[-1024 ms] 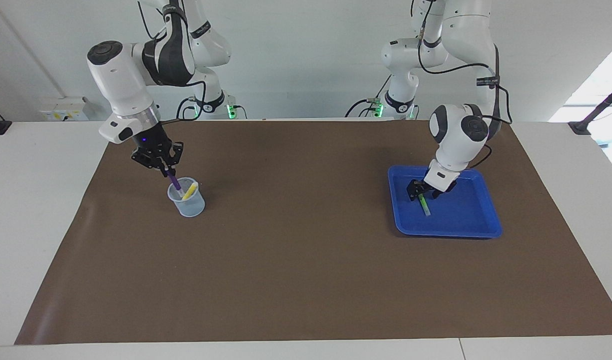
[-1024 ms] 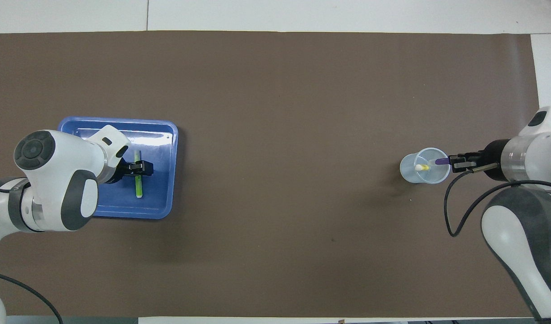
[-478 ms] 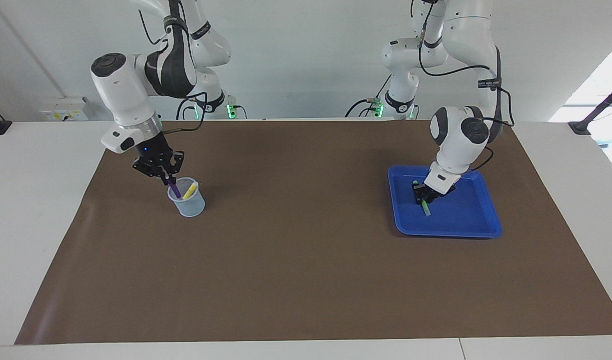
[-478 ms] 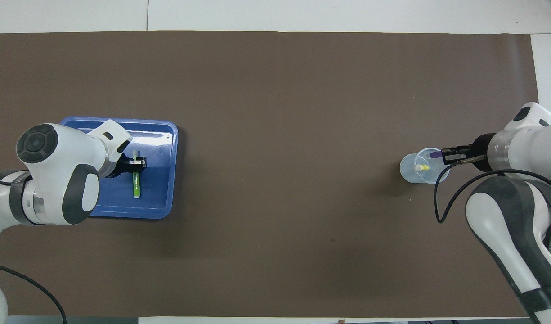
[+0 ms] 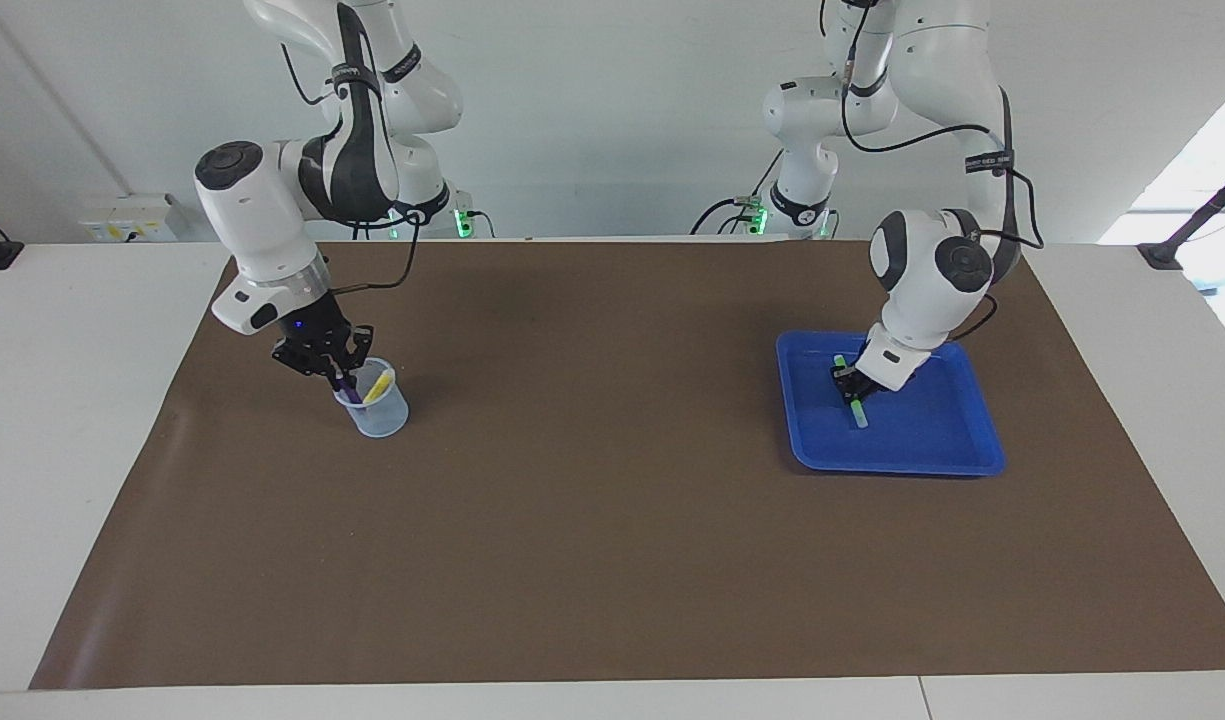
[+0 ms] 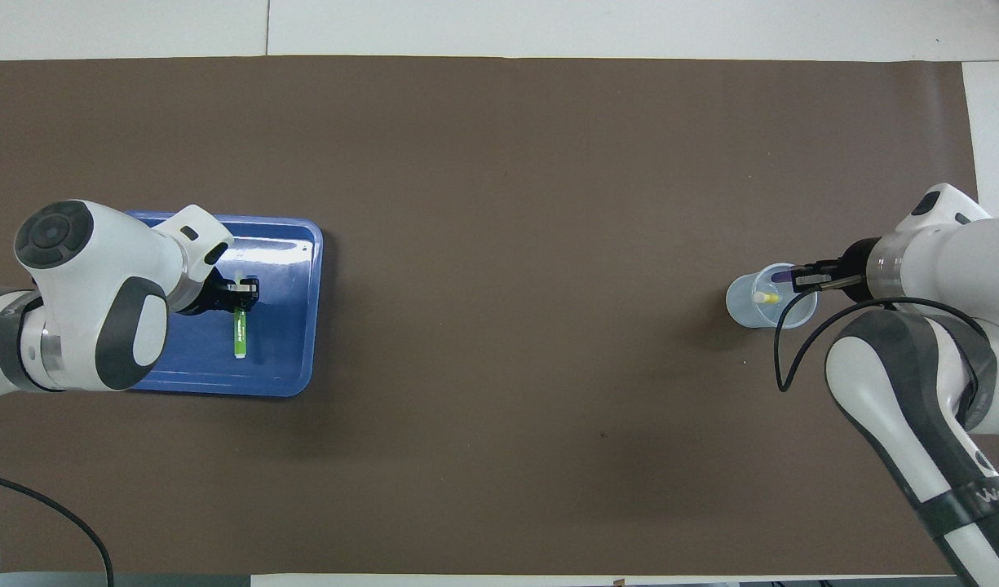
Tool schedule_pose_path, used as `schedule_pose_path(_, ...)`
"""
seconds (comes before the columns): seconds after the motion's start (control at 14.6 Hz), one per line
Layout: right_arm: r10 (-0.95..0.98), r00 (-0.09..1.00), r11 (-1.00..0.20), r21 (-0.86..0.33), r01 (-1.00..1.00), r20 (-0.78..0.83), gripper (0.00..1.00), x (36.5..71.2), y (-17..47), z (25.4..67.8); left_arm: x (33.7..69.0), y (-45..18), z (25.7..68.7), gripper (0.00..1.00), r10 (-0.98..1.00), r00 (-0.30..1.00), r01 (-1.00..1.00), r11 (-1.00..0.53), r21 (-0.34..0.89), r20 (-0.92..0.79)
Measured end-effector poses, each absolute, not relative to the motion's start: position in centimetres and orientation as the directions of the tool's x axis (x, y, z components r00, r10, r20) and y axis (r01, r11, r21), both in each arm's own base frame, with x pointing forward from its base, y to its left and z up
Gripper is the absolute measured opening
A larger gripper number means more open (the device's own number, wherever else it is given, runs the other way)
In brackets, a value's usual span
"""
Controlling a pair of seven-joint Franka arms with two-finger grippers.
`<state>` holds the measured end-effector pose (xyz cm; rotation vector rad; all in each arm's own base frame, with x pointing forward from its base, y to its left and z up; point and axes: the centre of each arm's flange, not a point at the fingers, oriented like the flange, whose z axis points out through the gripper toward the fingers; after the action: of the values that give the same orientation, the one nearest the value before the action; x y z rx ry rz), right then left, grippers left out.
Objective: Transfer and insert pens with both arms
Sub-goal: 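Insert the purple pen into the cup while the left gripper grasps the green pen, then lift the green pen with the left gripper while the right gripper approaches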
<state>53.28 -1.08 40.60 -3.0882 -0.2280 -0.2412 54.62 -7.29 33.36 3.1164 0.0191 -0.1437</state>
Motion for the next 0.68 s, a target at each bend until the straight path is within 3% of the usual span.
schedule_pose_path(0.48,0.143,0.978,-0.989,-0.024,0.148,0.150,0.18,53.4,-1.1,40.0,56.5,-8.8,41.7,0.17,0.248,0.935,0.281,-0.954,0.102,-0.252)
schedule_pose_path(0.68,0.141,0.979,-0.989,-0.025,0.146,0.150,0.44,53.4,-1.1,40.0,56.7,-10.7,46.0,0.17,0.479,0.798,0.558,-0.816,0.150,-0.365)
